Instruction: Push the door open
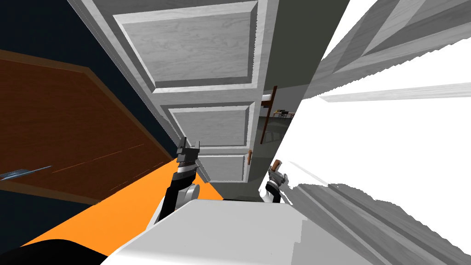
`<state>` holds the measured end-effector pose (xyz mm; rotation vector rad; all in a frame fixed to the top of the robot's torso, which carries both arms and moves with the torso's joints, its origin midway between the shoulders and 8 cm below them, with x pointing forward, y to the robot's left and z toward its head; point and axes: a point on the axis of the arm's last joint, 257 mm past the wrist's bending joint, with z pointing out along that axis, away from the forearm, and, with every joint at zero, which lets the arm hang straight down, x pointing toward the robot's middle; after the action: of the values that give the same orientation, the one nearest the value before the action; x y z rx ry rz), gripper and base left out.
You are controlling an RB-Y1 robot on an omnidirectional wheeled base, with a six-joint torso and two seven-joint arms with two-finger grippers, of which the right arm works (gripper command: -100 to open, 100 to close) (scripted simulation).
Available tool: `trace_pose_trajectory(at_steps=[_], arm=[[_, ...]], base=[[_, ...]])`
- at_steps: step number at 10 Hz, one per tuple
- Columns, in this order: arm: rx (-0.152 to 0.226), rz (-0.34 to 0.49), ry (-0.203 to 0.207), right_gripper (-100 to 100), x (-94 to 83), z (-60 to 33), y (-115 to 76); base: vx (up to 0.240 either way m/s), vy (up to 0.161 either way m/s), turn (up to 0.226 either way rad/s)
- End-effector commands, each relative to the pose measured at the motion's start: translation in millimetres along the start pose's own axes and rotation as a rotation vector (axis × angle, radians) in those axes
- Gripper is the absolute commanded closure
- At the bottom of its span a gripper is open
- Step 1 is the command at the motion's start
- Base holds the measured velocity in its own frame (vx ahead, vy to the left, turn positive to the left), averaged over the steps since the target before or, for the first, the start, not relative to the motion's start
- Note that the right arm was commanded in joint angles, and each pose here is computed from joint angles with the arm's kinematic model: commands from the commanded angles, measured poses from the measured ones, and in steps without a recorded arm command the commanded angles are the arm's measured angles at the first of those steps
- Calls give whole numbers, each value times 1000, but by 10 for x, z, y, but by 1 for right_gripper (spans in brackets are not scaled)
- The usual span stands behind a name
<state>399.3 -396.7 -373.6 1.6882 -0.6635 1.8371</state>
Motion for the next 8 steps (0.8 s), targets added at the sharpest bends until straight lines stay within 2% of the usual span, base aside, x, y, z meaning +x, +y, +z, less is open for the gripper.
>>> trace_pose_trajectory(at_steps=[1, 2, 3, 4, 5, 6, 8], arm=[[-34, -28, 6, 100, -9, 13, 231], [-80, -31, 8, 100, -6, 53, 381], [-80, -31, 8, 100, -6, 53, 381], [-128, -33, 9, 100, -3, 87, 533], [-128, -33, 9, 100, -3, 87, 533], [-177, -35, 10, 100, -1, 113, 685], [-177, -35, 10, 100, -1, 113, 685]], base=[[0, 3, 16], [16, -35, 132], [22, -57, 71], [27, -58, 124], [29, -60, 92], [41, -69, 126], [39, -33, 33]])
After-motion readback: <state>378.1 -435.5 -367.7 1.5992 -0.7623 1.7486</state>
